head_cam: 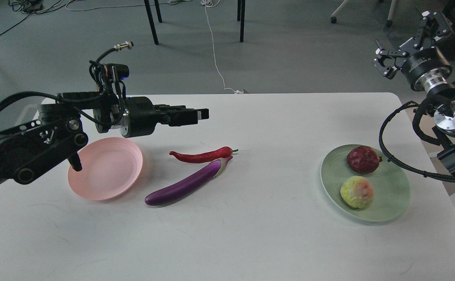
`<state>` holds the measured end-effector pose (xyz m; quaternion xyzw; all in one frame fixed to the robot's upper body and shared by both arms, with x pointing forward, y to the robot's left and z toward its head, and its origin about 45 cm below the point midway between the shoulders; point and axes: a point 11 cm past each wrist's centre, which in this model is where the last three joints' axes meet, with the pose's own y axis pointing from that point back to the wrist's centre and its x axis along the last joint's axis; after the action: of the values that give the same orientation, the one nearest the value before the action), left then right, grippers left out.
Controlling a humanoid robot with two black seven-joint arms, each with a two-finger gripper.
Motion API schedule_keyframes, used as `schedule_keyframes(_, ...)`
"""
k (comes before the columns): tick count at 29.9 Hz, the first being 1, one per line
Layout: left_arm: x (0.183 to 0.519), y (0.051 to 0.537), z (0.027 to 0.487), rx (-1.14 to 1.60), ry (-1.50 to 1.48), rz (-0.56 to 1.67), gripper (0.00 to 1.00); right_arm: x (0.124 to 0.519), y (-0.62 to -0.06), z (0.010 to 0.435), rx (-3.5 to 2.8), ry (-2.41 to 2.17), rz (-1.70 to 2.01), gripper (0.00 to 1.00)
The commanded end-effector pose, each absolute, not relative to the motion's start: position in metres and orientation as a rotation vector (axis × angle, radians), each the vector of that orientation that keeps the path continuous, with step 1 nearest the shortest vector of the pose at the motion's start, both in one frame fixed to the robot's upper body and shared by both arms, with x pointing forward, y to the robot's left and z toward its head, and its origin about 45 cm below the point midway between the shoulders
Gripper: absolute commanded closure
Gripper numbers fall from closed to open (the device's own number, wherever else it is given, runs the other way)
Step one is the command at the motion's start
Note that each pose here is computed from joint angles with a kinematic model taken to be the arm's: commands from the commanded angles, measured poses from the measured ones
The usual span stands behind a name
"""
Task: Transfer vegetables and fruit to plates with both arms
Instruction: 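Lower the left gripper onto the purple eggplant and grasp it, then lift the eggplant and set it onto the pink plate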
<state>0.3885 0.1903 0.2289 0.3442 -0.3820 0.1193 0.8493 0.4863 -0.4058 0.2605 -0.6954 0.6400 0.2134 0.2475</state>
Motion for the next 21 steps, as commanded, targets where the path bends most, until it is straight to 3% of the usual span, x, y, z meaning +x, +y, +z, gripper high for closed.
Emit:
schedule_keyframes(1, 0.372, 0.185, 0.195, 0.827, -0.921, 0.119, 0.06, 0.47, -0.427, 0.235, -1.781, 1.785, 0.641, 0.01)
schedule_keyframes(7, 0.339, 0.194, 0.164, 0.924, -1.125, -0.089, 0.08, 0.434, -0.452, 0.187, -1.694, 1.879, 0.727, 0.01)
schedule_keyframes(11, 0.315, 0.198, 0.142, 0.939, -1.145, -0.175, 0.12, 0.425, -0.462, 0.179, -1.682, 1.912, 0.735, 0.01)
schedule_keyframes(17, 0.319, 0.218, 0.119, 1.052, -1.185, -0.226, 0.23, 0.425, -0.462, 0.179, -1.683, 1.912, 0.731, 0.01)
schedule_keyframes(21, 0.318, 0.219, 0.119, 1.052, -1.185, -0.225, 0.38, 0.425, -0.462, 0.178, -1.683, 1.915, 0.733, 0.01)
